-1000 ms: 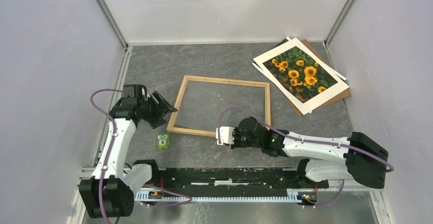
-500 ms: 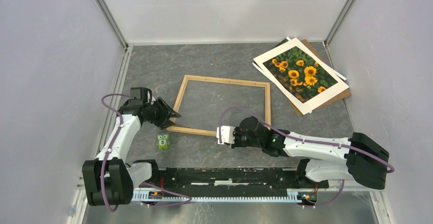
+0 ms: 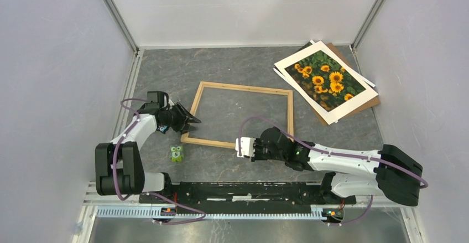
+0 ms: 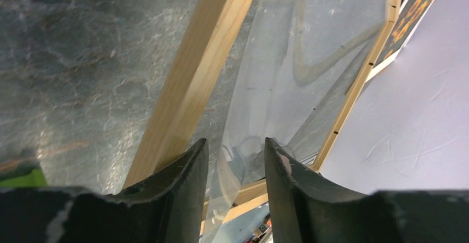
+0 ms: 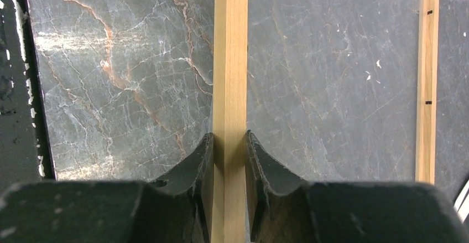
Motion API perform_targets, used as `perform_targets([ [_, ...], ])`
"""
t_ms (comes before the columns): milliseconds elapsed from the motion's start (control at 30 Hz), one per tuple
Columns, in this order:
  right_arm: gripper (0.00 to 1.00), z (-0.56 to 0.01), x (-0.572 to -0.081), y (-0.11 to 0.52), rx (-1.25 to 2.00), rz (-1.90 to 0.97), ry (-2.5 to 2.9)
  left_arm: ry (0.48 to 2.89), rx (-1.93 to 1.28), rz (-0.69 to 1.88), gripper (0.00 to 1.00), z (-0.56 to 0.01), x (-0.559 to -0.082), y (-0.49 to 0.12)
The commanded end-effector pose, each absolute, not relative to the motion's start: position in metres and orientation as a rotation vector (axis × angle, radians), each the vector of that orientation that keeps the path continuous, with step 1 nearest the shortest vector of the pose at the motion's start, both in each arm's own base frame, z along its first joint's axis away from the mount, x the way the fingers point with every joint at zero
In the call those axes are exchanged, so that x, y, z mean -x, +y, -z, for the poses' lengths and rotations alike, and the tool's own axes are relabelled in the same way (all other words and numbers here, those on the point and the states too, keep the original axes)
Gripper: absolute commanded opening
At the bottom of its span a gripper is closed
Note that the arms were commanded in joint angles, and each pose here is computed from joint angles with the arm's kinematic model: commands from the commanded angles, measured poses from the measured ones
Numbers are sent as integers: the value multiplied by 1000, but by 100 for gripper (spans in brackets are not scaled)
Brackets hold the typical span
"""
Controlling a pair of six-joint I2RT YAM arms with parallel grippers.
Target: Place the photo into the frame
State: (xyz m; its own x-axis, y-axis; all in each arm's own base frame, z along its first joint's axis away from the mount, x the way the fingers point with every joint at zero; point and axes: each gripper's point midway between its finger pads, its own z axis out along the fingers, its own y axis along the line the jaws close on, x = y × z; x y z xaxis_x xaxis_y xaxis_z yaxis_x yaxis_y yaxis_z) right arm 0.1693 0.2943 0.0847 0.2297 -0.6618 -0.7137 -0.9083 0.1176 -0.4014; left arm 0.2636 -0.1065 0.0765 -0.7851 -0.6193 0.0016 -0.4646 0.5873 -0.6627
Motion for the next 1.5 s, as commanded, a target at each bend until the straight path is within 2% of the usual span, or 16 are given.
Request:
perform_targets([
  [0,0,-112,-176,305,1526,-374,1420,2494,786,1098,51,-96,-294,-116],
  [100,0,-111,-176,305,1526,-376,1417,2518,771,1091,52,-91,-304,-115],
  [200,0,-111,-175,306,1524,-381,1414,2526,758,1122,48,-88,-311,-118],
  [267,0,-110,-175,306,1525,-379,1415,2518,723,1159,41,-91,-317,-122],
  [400,0,-106,-175,304,1525,-377,1417,2507,669,1164,39,-99,-322,-124],
  [567,0,-104,-176,304,1520,-373,1425,2563,616,1073,32,-99,-314,-120],
  [767,0,-103,-177,303,1517,-368,1434,2580,580,961,15,-108,-304,-112],
  [867,0,-102,-178,304,1515,-365,1436,2600,554,963,3,-113,-299,-120],
  [1267,0,-80,-166,305,1640,-394,1453,2488,687,951,2,-166,-312,-132],
  [1467,0,-69,-155,309,1706,-396,1448,2449,629,941,2,-186,-315,-138],
])
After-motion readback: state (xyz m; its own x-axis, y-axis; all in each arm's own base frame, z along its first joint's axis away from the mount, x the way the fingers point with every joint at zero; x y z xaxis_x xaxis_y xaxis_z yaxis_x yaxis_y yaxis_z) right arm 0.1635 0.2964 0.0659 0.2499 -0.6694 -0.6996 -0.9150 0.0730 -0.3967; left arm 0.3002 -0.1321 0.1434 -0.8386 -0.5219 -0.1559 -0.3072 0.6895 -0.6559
